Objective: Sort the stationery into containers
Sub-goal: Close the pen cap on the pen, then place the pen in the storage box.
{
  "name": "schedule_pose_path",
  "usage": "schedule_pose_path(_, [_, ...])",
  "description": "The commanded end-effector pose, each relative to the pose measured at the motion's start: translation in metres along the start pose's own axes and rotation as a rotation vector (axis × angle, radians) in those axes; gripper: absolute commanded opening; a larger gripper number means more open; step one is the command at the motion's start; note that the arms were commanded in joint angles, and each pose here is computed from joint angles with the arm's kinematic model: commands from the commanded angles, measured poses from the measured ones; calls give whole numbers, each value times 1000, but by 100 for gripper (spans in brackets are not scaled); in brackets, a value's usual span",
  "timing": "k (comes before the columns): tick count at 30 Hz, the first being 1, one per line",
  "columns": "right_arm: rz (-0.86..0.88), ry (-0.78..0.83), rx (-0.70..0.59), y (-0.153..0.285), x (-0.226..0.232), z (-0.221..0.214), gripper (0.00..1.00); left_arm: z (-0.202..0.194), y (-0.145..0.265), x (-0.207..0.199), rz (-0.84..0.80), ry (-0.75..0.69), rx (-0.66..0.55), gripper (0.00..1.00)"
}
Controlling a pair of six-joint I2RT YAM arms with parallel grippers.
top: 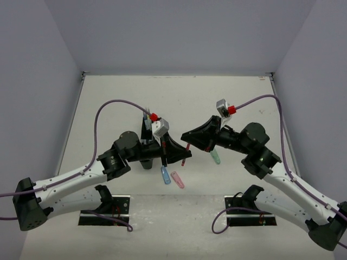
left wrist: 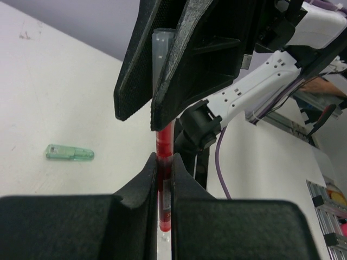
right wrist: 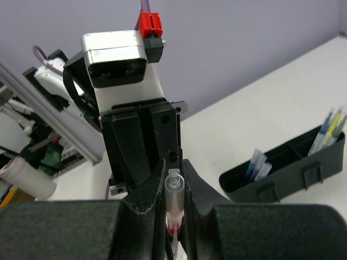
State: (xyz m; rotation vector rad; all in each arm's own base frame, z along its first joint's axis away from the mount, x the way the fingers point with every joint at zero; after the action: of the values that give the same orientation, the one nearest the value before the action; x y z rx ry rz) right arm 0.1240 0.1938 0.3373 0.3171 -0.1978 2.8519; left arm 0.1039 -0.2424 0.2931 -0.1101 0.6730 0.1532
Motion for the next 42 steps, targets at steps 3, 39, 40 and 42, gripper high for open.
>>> schedule_pose_path(3, [-10,-127,190,10,-12,-79,0,109,5,-73,-143,-221,-391,0])
schedule_pose_path(39, [-313,-121,-70,-51,-39,5,0,42,161,25,1426,120,-691,100])
schedule_pose_path(40, [-308,-121,-54,-60,-38,0,0,45,174,20,1485,125,-766,100])
schedule_pose_path(42, [-318,-105,-22,-81,-39,-13,0,51,198,8,1546,111,-908,100])
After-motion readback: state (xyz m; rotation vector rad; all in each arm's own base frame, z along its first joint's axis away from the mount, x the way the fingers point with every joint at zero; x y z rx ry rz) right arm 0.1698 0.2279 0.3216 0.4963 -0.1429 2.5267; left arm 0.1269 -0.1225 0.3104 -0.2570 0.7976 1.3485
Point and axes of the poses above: each gripper's point midway between its finger pads, its own y axis back along the fingers, its own x axis along the line the jaws close on, z = x × y, the point moved 10 cm from there along y, back along the fingers, and after that the axes turned 13 degrees about y, right-handed, at the moved point
